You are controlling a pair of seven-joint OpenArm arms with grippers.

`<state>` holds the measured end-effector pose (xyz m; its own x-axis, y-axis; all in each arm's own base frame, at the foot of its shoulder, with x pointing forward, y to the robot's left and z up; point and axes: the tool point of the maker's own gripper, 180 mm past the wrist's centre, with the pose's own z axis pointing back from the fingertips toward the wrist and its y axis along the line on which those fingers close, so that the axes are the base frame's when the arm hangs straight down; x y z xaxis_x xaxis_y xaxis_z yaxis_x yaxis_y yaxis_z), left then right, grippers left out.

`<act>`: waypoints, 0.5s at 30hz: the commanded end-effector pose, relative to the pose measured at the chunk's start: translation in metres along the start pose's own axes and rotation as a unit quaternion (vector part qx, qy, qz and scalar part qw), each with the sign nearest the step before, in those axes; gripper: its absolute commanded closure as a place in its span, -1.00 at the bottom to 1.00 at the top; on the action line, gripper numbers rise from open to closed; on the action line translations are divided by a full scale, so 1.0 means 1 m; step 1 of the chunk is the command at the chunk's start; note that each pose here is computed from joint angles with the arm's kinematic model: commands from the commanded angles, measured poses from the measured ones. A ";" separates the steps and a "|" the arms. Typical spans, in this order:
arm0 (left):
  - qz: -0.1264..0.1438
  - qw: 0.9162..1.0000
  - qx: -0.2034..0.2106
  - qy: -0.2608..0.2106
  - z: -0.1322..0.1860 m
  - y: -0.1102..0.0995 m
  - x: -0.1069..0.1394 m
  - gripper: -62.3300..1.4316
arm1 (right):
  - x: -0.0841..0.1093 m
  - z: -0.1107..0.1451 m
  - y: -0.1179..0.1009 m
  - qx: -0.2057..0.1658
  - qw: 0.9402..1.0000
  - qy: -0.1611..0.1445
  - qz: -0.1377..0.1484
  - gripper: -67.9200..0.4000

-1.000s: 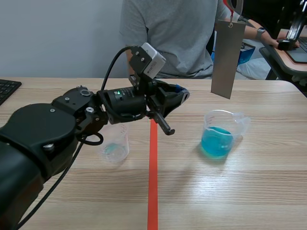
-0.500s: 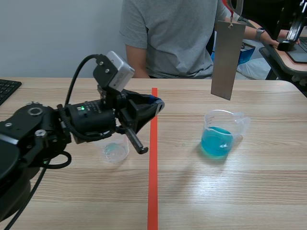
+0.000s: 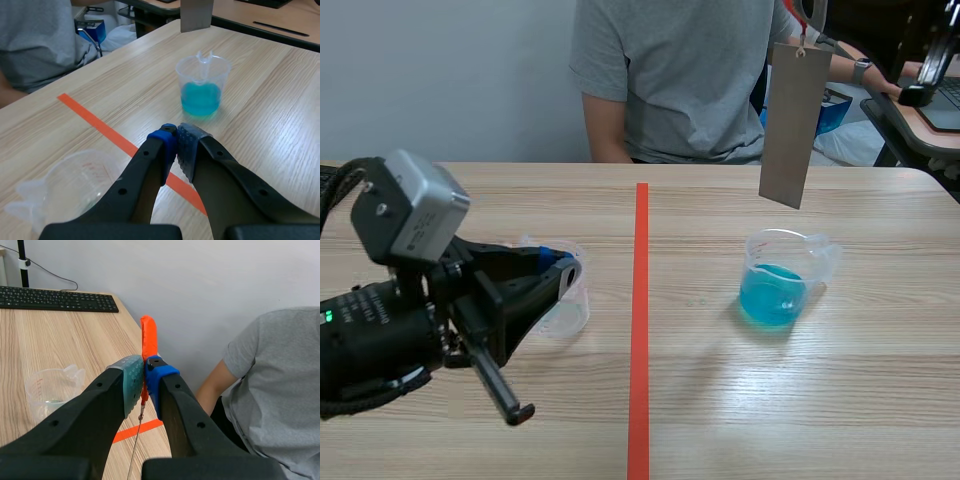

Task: Do the redox reaction experiment.
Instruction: 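Point at the plate with the left hand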

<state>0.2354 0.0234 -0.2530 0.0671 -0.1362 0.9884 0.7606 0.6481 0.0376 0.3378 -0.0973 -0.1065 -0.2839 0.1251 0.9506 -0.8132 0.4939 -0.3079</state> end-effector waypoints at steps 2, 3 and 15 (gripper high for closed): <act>0.008 1.000 0.002 -0.012 0.009 -0.008 0.008 0.84 | 0.015 0.001 -0.003 0.004 1.000 -0.017 0.011 0.96; 0.010 1.000 0.004 -0.011 0.014 -0.012 0.009 0.84 | 0.015 0.001 -0.003 0.004 1.000 -0.017 0.011 0.96; 0.026 1.000 0.008 0.012 0.053 -0.044 0.020 0.84 | 0.015 0.001 -0.003 0.004 1.000 -0.017 0.011 0.96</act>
<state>0.1681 0.0333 -0.2364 0.1436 -0.1461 0.9788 0.7461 0.6658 -0.0101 0.3378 -0.0973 -0.1065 -0.2839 0.1251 0.9506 -0.8132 0.4939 -0.3079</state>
